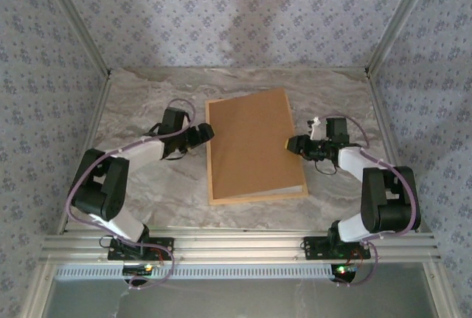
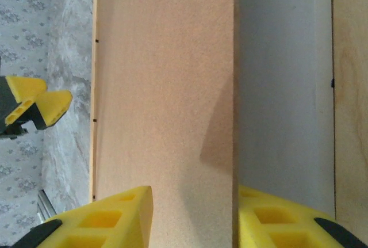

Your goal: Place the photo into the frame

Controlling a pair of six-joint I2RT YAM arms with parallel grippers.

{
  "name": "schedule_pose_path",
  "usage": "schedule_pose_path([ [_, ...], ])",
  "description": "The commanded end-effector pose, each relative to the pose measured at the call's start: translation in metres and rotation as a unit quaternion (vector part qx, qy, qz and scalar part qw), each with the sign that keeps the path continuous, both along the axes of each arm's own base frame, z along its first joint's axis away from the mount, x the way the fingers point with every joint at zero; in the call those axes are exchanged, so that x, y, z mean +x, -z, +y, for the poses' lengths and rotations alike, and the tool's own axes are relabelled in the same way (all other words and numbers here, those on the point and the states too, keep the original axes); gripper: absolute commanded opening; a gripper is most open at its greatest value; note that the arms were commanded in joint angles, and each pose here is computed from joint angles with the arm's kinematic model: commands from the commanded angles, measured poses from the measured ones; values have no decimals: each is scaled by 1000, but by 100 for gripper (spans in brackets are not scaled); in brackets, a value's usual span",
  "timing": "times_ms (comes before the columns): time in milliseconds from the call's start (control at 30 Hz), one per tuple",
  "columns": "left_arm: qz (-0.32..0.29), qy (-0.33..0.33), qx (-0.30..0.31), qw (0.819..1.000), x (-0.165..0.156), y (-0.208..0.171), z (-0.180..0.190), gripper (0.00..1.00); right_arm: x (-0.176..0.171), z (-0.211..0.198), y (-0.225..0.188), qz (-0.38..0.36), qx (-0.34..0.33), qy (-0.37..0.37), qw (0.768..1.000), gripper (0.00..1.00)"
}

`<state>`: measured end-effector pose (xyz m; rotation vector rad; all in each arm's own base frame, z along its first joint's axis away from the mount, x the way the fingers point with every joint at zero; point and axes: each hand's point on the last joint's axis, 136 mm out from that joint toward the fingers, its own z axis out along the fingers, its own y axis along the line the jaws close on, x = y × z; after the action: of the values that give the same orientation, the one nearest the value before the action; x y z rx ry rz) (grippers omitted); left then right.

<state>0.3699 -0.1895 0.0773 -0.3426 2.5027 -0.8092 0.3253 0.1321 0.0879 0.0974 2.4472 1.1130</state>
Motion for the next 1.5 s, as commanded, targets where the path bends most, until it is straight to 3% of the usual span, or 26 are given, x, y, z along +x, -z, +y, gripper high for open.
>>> schedule_pose_path([
  [0,-8,7,9,1000,8,-2,-5,85,2,10,-5,-14,-12,-21,1000,41],
  [367,-3,9,37,999,17,11,-4,85,-1,17,4,5,-82,-44,996,52],
  [1033,0,16,60,998,18,17,-1,85,0,1,17,40,-147,-44,987,54],
  [1267,-3,19,74,997,19,17,2,85,10,-20,15,21,-221,-8,975,56],
  [1467,-6,20,86,996,27,19,2,85,40,-20,11,-13,-234,23,972,61],
])
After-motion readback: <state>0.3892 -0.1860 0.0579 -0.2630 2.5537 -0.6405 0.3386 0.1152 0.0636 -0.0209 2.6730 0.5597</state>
